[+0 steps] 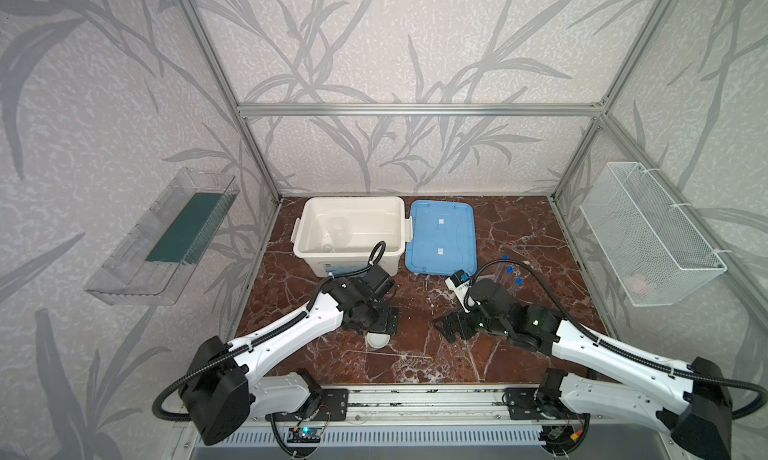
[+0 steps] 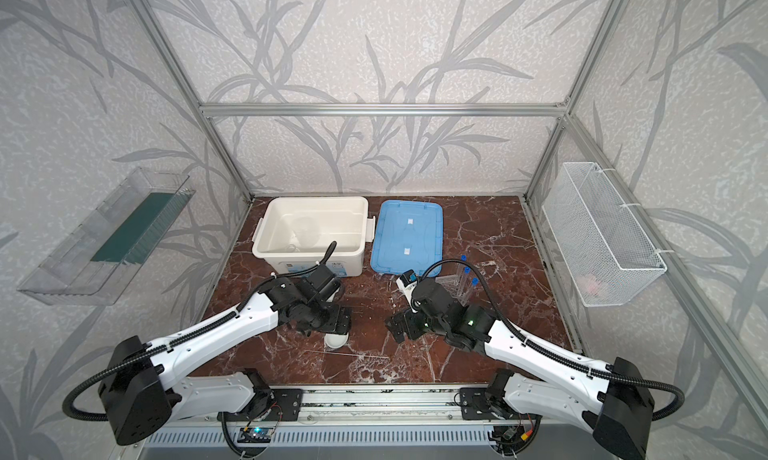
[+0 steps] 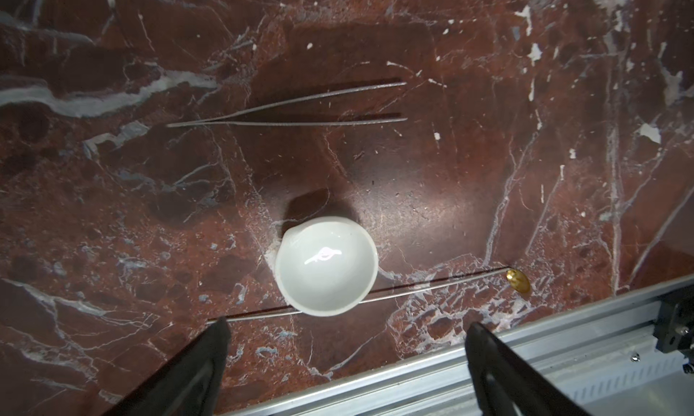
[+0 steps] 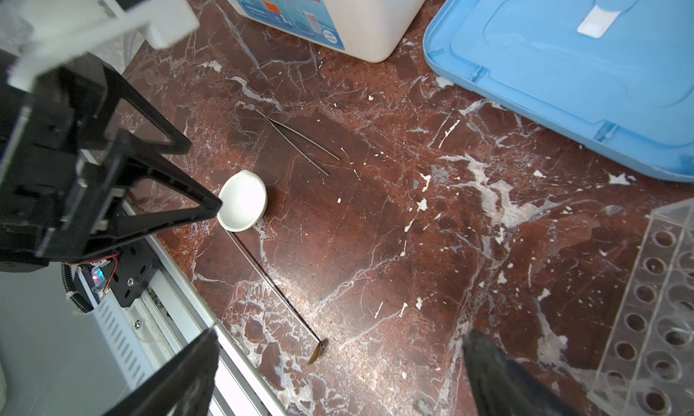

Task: Organize the chemistry lab equipment
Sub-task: 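Lower the left gripper to the small white dish and close on it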

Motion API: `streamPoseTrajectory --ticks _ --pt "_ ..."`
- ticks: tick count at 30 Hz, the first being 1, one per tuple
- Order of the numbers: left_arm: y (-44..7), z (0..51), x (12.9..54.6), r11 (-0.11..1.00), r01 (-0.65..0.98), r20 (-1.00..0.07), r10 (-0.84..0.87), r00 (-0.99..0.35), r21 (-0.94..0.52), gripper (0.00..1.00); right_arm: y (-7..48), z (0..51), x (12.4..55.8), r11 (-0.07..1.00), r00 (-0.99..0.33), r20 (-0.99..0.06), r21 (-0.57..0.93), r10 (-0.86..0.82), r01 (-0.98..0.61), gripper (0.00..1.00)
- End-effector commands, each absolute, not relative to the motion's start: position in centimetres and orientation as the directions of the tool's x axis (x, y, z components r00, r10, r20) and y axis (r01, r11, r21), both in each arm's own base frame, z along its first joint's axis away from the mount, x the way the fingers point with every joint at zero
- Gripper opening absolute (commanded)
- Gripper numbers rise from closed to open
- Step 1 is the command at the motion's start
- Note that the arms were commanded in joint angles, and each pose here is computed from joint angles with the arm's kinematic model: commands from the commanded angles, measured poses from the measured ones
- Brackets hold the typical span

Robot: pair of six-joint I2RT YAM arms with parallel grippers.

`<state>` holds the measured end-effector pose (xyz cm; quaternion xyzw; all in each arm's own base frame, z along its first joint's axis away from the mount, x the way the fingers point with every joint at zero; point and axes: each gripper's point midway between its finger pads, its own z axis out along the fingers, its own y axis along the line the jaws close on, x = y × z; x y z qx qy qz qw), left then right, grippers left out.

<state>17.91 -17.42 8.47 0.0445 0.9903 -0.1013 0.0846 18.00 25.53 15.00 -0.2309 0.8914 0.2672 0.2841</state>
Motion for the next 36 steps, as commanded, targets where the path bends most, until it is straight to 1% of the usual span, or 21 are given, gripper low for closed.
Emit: streamPoseTrajectory --ticks 1,14,18,21,24,28,36 --pt "-18.1 6.9 18.6 0.976 0.045 -0.191 0.003 -0.982 -0.213 0.99 25.8 15.2 18.3 0.753 -0.734 -0.630 0.348 -0.254 -0.559 1.00" --pt "-17.0 3.0 17.7 0.996 0.044 -0.165 0.031 -0.986 -0.074 0.99 25.6 14.5 18.3 0.765 -0.743 -0.613 0.331 -0.270 -0.552 1.00" --pt "-16.1 3.1 17.7 0.998 0.061 -0.177 0.062 -0.982 0.014 0.97 25.3 14.8 18.3 0.768 -0.737 -0.620 0.325 -0.268 -0.553 1.00" --pt "-15.8 3.4 17.7 0.995 0.077 -0.186 0.086 -0.979 0.056 0.94 24.9 14.7 18.2 0.776 -0.737 -0.621 0.314 -0.268 -0.547 1.00" --pt "-15.7 3.2 17.6 0.995 0.078 -0.190 0.088 -0.978 0.058 0.92 24.5 14.6 18.4 0.788 -0.736 -0.622 0.299 -0.267 -0.538 1.00" --pt "-16.1 2.8 17.3 0.997 0.074 -0.187 0.078 -0.979 0.026 0.88 24.1 15.0 18.5 0.799 -0.735 -0.627 0.290 -0.256 -0.526 1.00" --pt "-15.7 2.2 17.1 0.994 0.092 -0.179 0.103 -0.978 0.065 0.85 23.5 15.4 18.7 0.813 -0.733 -0.641 0.289 -0.226 -0.505 1.00"
